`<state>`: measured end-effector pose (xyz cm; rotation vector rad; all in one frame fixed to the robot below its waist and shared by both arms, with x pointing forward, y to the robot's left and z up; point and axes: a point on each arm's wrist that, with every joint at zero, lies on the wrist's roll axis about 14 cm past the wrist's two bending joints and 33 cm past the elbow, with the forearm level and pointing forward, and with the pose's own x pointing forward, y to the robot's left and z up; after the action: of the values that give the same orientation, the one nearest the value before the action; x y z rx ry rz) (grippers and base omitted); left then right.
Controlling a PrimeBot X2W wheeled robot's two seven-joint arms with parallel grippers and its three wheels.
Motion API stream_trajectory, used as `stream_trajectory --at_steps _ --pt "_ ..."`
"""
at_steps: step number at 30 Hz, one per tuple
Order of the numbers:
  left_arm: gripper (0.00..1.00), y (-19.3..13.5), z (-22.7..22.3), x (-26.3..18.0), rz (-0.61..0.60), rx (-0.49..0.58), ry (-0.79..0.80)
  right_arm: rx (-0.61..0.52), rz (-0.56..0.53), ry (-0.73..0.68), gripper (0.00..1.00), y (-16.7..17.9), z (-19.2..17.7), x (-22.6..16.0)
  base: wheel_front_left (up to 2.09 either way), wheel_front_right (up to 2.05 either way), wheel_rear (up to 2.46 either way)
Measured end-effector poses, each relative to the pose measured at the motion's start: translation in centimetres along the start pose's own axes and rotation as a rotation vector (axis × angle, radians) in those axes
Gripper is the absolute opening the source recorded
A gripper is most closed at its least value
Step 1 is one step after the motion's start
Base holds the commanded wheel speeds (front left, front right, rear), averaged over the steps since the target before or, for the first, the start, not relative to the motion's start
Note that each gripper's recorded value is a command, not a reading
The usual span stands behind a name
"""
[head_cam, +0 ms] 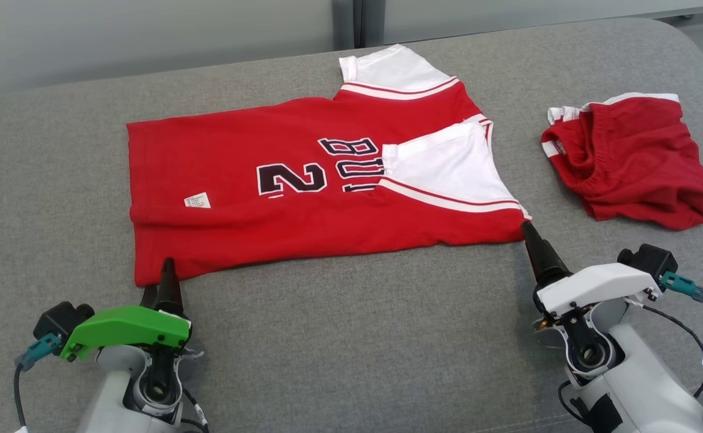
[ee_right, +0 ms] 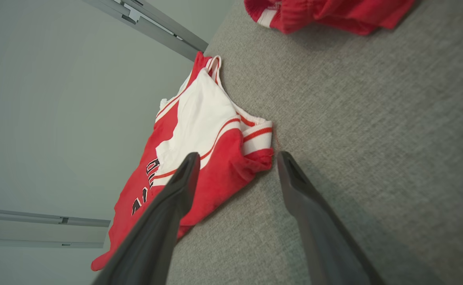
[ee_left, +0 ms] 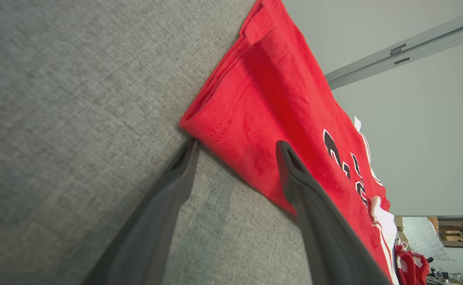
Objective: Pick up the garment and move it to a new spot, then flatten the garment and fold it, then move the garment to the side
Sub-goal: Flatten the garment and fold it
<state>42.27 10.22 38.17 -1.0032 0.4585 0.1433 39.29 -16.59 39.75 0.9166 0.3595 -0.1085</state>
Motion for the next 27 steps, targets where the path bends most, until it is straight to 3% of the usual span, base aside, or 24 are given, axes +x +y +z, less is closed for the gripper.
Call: stream_trajectory --at_steps 19,21,22,23,24,25,27 --pt "1.0 -0.8 0.4 2.2 0.008 -0.085 0.007 0.018 -0.033 0.068 1.0 -0.4 -1.5 2.7 0.0 0.0 0.0" --pt "0.47 -0.8 0.5 2.4 0.007 -0.09 0.006 0.014 -0.034 0.07 0.99 -0.4 -1.5 3.1 0.0 0.0 0.0" --pt "0.37 -0.8 0.5 2.4 0.007 -0.092 0.005 0.011 -0.034 0.071 0.91 -0.4 -1.4 3.2 0.0 0.0 0.0" --pt "0.25 -0.8 0.5 2.4 0.007 -0.09 0.005 0.007 -0.033 0.069 0.72 -0.4 -1.3 3.4 0.0 0.0 0.0" --pt "0.0 -0.8 0.5 2.5 0.007 -0.089 0.003 0.004 -0.033 0.069 0.47 -0.3 -1.2 3.6 0.0 0.0 0.0" --pt "0.0 -0.8 0.4 2.5 0.007 -0.087 0.002 0.001 -0.032 0.071 0.45 -0.3 -1.2 3.6 0.0 0.0 0.0" --pt "0.0 -0.8 0.3 2.5 0.008 -0.093 0.004 -0.003 -0.033 0.075 0.33 -0.3 -1.3 3.8 0.0 0.0 0.0"
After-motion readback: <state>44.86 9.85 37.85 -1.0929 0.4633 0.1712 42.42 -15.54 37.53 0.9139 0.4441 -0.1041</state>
